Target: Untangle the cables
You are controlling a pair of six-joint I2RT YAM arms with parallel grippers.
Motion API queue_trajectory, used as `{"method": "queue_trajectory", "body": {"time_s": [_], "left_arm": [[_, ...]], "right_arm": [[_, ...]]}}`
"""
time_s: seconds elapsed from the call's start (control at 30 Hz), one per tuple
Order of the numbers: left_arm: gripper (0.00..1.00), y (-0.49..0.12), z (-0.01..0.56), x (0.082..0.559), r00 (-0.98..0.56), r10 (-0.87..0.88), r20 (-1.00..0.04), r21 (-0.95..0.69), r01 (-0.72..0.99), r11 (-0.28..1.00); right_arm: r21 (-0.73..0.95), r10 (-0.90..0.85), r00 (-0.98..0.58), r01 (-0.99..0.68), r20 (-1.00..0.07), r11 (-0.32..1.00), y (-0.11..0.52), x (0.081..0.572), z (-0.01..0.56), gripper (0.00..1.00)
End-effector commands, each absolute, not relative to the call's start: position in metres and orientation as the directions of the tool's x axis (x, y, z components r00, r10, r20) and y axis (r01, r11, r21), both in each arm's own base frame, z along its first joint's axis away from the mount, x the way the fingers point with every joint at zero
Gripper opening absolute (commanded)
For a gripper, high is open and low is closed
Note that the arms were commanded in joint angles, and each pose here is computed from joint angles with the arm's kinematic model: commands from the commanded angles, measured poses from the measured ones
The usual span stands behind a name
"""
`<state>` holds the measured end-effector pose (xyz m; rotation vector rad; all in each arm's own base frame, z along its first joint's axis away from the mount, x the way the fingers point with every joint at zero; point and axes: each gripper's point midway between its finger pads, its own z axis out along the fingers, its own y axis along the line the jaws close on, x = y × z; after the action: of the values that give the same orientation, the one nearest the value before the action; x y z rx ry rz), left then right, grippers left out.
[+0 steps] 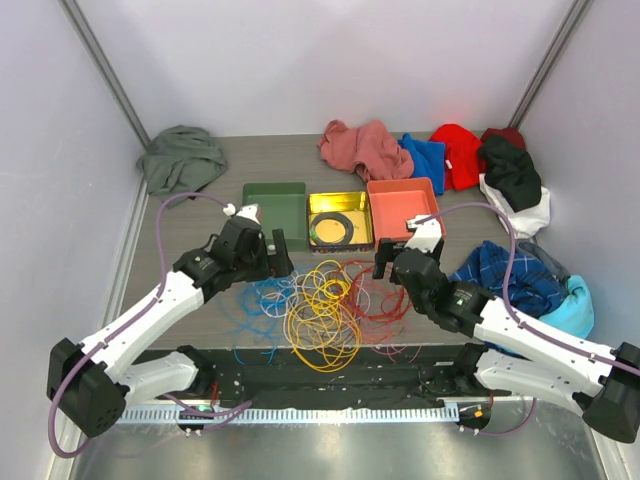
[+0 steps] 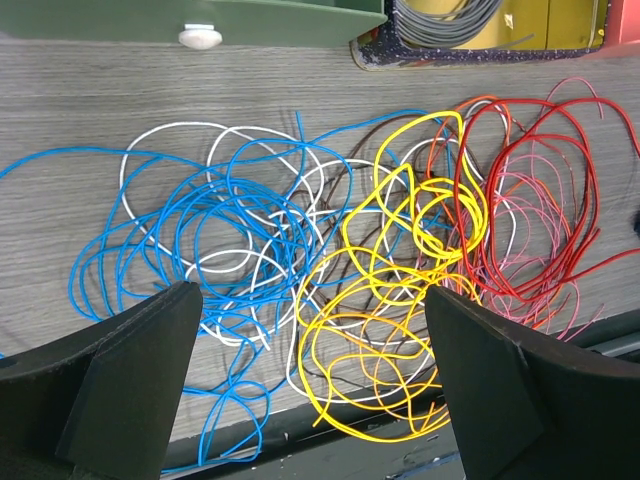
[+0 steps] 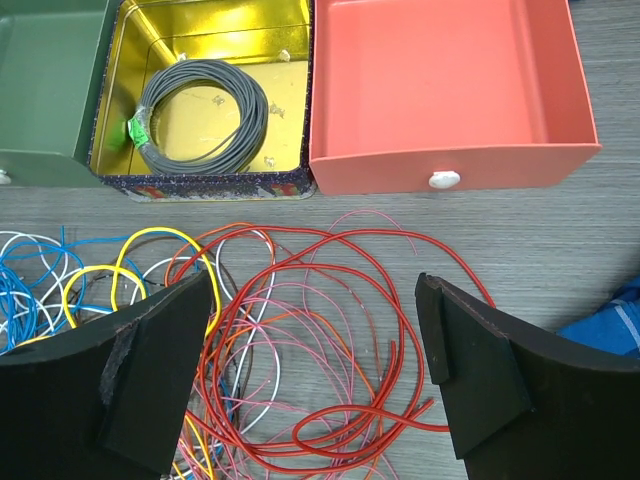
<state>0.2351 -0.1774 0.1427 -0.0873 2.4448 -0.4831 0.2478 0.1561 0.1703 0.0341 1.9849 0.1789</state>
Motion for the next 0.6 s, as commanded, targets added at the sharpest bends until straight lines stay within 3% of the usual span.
{"method": "queue_trajectory", "body": {"time_s": [0.0, 0.3, 0.57], "left_arm": [[1.0, -0.19, 0.148, 0.237, -0.784, -0.145, -0.603, -0.38, 0.122, 0.917], [0.97, -0.219, 0.135, 0.228, -0.806, -0.039, -0.591, -0.331, 0.198, 0.922], [0.88, -0.24, 0.106, 0.23, -0.828, 0.042, -0.559, -0.241, 0.211, 0.948]], "right_arm": [[0.189, 0.161, -0.383, -0.036, -0.909, 0.981, 0.155, 0.249, 0.179, 0.91], [0.188, 0.161, -0.388, -0.031, -0.908, 0.982, 0.153, 0.247, 0.173, 0.91], [0.195, 0.171, -0.391, -0.022, -0.904, 0.981, 0.147, 0.243, 0.169, 0.9]]}}
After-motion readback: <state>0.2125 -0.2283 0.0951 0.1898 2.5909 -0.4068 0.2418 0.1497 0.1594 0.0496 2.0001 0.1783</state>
